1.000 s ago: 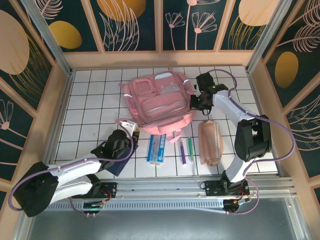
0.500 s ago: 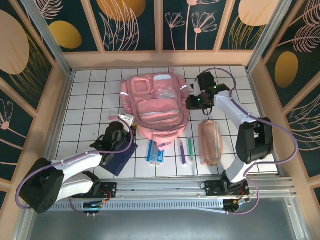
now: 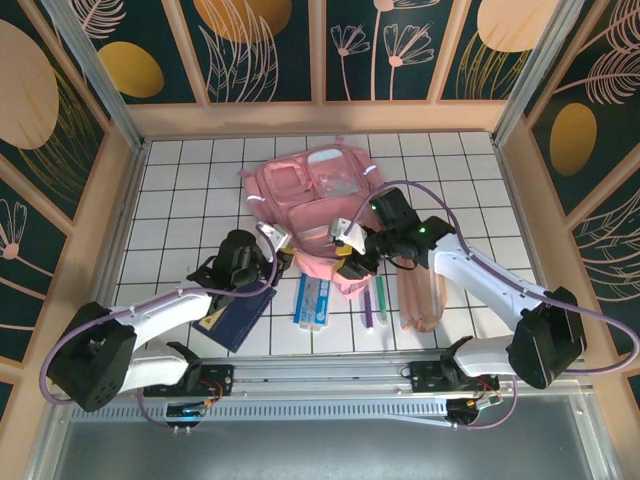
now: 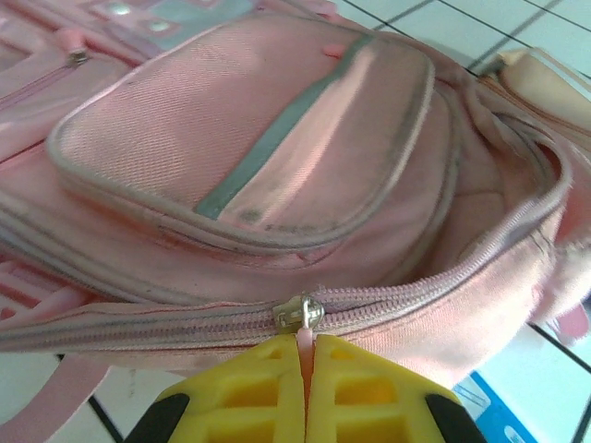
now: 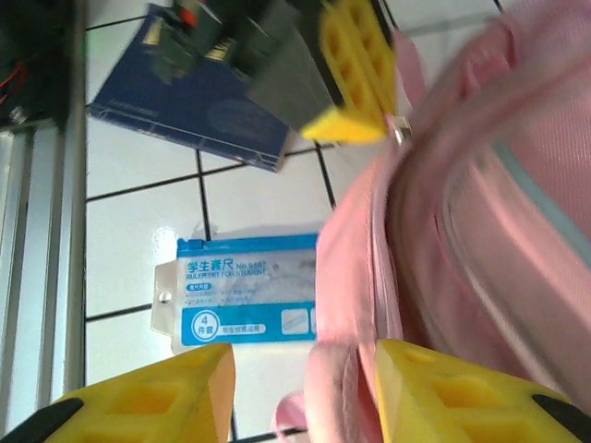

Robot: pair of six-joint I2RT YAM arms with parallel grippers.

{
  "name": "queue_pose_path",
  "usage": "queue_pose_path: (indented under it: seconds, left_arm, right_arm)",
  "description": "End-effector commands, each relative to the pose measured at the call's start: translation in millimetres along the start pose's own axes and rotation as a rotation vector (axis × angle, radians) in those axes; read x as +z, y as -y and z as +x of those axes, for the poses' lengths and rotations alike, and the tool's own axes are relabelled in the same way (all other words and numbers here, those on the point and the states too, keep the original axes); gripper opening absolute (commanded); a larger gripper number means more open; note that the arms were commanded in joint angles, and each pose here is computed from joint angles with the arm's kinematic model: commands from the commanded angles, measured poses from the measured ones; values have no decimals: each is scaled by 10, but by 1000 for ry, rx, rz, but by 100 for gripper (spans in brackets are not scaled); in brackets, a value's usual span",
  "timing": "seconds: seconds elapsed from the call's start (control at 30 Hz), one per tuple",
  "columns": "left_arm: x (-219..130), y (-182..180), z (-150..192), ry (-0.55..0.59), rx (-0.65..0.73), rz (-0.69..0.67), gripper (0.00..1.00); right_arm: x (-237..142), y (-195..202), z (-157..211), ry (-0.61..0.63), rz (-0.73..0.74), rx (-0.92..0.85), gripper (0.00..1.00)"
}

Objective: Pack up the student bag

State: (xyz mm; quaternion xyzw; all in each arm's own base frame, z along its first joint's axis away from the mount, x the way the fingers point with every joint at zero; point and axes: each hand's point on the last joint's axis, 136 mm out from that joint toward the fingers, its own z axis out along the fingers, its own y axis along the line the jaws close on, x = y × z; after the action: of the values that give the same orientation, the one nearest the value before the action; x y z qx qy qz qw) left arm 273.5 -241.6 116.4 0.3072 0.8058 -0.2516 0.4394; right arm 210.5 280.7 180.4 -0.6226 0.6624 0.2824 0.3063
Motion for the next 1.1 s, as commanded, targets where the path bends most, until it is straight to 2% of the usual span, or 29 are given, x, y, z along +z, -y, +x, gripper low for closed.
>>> queue_pose_path:
  seconds: [0.0,0.1,0.23,0.4,0.8,0.97,1.07]
  left_arm:
    - [-52,240,-289,110,126,133,0]
    - [-91,272,-268,129,176,144,0]
    - [-102,289,-237,122,197,152,0]
    - [-79,337,-168,101,202,186,0]
    - [-72,353,-220,114,214,197,0]
    - [-68,359,-233,118,213,199,0]
    - [-53,362,-228,116,201,206,0]
  right_arm:
    - [107,-5,-67,37,-73,-222,40]
    - [276,83,84,-45,-84,-273,32]
    - [485,220,156,-94,-20,-303,33]
    - [592,428,183,-104,62,-246,33]
    - [677,432,363,-160,60,-176,31]
    - [701,456,382,-169,116,-207,17]
    - [754,381,391,-176,117,-241,23]
